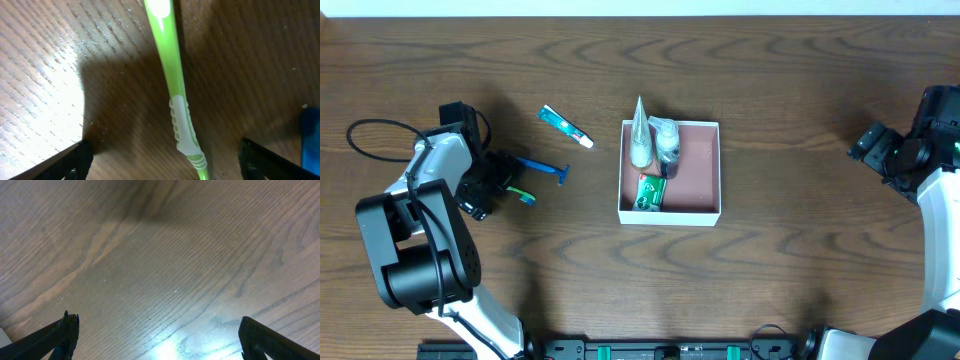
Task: Pack container
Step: 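Grasp the green toothbrush by its handle with the left gripper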
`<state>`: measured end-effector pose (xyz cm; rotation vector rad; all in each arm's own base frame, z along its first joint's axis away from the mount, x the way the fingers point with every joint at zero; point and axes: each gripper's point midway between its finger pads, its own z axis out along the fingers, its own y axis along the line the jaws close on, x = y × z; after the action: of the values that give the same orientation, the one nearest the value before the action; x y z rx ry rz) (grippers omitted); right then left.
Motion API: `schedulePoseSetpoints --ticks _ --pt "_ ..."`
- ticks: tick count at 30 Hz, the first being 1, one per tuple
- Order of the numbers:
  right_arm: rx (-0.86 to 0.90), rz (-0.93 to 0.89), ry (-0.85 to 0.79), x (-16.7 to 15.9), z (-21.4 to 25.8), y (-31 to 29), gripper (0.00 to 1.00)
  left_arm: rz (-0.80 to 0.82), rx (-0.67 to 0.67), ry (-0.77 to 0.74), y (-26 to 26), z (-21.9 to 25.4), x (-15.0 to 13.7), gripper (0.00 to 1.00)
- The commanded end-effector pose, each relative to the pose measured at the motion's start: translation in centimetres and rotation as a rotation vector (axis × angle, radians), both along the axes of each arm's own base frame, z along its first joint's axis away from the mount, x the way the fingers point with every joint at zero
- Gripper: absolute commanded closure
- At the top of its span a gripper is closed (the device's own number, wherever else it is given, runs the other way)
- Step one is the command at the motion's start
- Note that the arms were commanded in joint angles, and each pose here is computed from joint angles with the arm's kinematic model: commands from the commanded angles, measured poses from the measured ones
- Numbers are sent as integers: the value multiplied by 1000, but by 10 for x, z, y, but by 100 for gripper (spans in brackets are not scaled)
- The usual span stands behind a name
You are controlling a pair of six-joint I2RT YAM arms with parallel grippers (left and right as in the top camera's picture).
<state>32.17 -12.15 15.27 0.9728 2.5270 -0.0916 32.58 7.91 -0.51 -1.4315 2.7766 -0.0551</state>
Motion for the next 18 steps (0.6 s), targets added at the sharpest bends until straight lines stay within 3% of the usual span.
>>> schedulePoseSetpoints --ticks 1,7,9,16,18 --pt "-10 -7 -15 1 6 -4 1 4 -19 53 -2 -17 -9 15" --pt "-10 -7 -15 1 6 -4 1 4 -40 63 -6 -18 -11 62" --pt "-10 -7 -15 1 6 -4 1 4 -42 74 -7 -18 -14 72" --pt "-10 -7 -15 1 6 -4 1 -8 -49 100 -9 -17 -20 81" --pt "-10 -7 -15 1 6 -4 1 -18 -51 103 -9 -17 -21 90"
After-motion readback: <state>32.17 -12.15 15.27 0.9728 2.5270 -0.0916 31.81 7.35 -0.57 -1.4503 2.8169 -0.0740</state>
